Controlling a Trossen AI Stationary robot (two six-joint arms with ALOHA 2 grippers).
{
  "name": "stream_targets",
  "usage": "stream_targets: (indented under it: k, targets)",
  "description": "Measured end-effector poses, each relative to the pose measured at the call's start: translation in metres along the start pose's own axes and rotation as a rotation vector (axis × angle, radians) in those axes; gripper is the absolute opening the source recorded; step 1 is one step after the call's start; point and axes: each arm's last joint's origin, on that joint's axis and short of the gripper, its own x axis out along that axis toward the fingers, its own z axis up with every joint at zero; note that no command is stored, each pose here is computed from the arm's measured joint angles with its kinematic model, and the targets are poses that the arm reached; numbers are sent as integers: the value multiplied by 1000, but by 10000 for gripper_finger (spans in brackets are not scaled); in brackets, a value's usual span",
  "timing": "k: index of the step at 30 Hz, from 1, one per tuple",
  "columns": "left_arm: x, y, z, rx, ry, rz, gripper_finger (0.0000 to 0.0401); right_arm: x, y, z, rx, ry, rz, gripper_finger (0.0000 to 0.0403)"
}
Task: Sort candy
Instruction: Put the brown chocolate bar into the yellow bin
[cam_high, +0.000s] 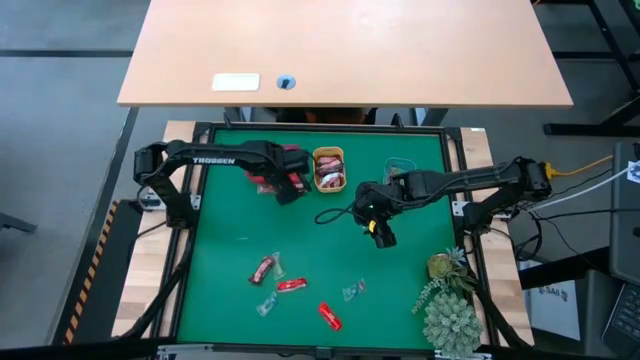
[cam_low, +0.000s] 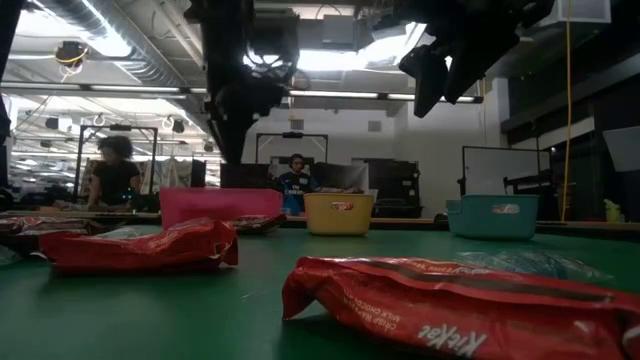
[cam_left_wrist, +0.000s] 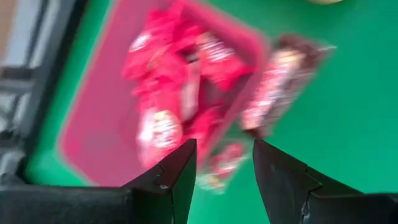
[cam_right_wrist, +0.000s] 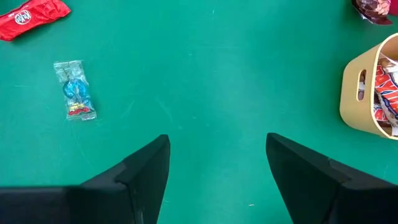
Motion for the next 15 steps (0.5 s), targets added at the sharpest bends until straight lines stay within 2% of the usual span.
stream_targets:
  k: [8,15]
  targets:
    - [-5,-39,-6,76,-120,-82,151,0,0,0,0,0,0,264]
    - [21,-58,-22,66,-180,-116,151,0,0,0,0,-1,0,264]
